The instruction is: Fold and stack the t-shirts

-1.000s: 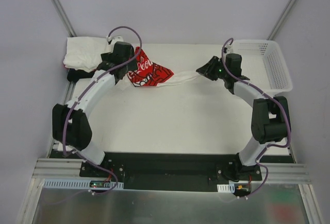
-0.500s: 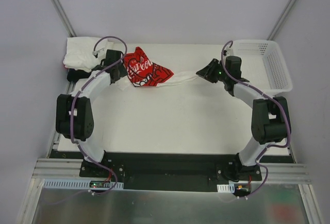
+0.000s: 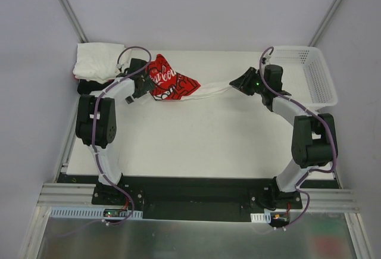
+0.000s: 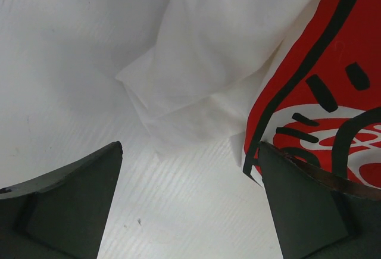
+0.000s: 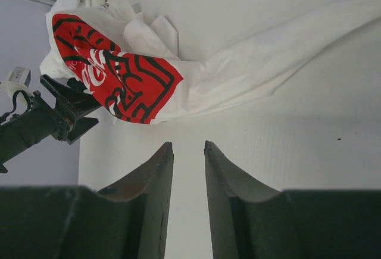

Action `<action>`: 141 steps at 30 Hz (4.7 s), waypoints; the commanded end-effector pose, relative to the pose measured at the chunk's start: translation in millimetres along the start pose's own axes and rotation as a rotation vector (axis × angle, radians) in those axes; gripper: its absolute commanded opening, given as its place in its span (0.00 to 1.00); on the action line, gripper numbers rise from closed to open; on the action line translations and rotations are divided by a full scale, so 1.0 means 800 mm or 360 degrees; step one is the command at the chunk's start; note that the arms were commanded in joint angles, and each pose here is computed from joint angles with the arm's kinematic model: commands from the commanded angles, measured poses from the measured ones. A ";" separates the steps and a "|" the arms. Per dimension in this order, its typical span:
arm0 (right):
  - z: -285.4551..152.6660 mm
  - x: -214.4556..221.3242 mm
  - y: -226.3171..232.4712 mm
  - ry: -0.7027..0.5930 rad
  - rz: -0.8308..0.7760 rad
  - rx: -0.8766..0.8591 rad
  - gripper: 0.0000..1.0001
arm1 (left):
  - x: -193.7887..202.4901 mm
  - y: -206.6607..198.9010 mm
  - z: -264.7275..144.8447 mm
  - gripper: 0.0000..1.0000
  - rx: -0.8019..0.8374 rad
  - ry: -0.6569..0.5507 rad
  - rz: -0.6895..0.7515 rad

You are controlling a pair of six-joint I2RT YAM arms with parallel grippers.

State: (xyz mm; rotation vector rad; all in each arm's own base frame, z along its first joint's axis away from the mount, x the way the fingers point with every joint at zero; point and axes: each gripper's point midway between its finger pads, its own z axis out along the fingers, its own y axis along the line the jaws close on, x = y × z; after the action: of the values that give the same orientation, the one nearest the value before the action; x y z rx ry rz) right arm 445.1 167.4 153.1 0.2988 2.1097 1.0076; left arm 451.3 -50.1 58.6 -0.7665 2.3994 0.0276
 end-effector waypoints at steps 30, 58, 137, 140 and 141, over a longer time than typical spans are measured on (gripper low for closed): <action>-0.032 -0.045 0.026 -0.0157 -0.0038 -0.0093 0.31 | -0.017 0.024 -0.004 0.87 -0.0152 -0.0027 0.0161; -0.036 -0.063 0.026 -0.0196 0.0048 -0.0146 0.31 | 0.005 0.014 0.022 0.65 -0.0148 0.0307 0.0550; 0.129 0.271 0.196 0.0792 -0.0390 -0.0393 0.40 | -0.209 -0.060 -0.454 0.00 0.0446 -0.0939 0.0392; 0.143 0.276 0.191 0.0798 -0.0392 -0.0379 0.40 | -0.210 -0.057 -0.457 0.00 0.0439 -0.0951 0.0388; 0.150 0.268 0.196 0.0769 -0.0421 -0.0390 0.41 | -0.211 -0.056 -0.460 0.00 0.0441 -0.0957 0.0384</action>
State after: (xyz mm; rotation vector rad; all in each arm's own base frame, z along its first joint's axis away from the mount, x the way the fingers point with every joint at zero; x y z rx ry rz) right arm 335.0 444.9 95.2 -0.3834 2.3939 1.3034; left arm 397.0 -83.8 435.1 -0.2648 1.9210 0.0043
